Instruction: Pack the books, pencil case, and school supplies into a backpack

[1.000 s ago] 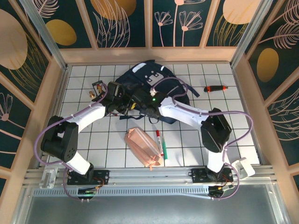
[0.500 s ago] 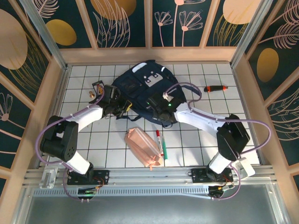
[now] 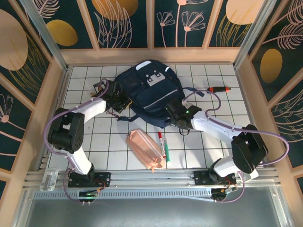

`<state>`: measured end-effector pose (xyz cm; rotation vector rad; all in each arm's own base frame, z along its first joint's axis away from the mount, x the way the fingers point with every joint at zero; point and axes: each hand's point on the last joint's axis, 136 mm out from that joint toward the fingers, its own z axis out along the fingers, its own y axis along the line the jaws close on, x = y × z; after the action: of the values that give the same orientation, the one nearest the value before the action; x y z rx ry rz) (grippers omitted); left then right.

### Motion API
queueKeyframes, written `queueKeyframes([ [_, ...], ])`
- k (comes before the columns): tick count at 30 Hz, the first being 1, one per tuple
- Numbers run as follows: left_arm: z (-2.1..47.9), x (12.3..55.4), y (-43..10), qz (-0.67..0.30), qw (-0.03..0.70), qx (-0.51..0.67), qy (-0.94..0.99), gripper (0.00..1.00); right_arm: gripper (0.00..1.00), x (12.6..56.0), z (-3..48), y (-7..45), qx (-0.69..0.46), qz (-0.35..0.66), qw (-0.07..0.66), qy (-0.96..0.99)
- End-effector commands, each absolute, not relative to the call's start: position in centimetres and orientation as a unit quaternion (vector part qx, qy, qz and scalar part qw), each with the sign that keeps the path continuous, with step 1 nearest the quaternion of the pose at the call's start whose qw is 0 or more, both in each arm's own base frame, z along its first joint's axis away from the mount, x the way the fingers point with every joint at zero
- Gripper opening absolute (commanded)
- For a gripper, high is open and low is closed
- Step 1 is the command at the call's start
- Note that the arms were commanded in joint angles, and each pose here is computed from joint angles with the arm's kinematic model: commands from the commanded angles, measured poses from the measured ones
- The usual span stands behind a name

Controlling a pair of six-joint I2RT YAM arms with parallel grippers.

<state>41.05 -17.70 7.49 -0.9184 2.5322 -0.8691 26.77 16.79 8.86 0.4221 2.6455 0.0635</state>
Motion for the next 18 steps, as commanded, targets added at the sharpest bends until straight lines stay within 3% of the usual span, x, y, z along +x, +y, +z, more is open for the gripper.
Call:
queueKeyframes([
  [1, 8.8, 43.8, -16.9, -0.291, 0.209, -0.283, 0.890, 0.00, 0.00, 26.9, 8.9, 15.7, 0.143, 0.009, 0.244, 0.959],
  [2, 9.0, 44.3, -17.2, -0.295, 0.215, -0.269, 0.891, 0.10, 0.00, 27.2, 9.0, 16.5, 0.135, 0.026, 0.246, 0.959],
  [4, 9.8, 44.8, -18.1, -0.310, 0.217, -0.233, 0.896, 0.46, 0.00, 27.5, 9.6, 18.4, 0.117, 0.062, 0.255, 0.958],
  [5, 10.2, 45.0, -18.6, -0.316, 0.216, -0.219, 0.898, 0.59, 0.00, 27.6, 9.9, 19.5, 0.105, 0.080, 0.262, 0.956],
  [6, 10.7, 45.0, -18.8, -0.320, 0.214, -0.210, 0.899, 0.64, 0.00, 27.7, 10.4, 20.5, 0.095, 0.095, 0.269, 0.954],
  [12, 14.2, 42.0, -19.7, -0.349, 0.199, -0.157, 0.902, 0.76, 0.00, 27.6, 11.2, 23.5, 0.055, 0.130, 0.267, 0.953],
  [18, 17.0, 36.8, -18.9, -0.295, 0.210, -0.102, 0.926, 0.79, 0.00, 27.5, 11.9, 25.0, 0.013, 0.176, 0.279, 0.944],
])
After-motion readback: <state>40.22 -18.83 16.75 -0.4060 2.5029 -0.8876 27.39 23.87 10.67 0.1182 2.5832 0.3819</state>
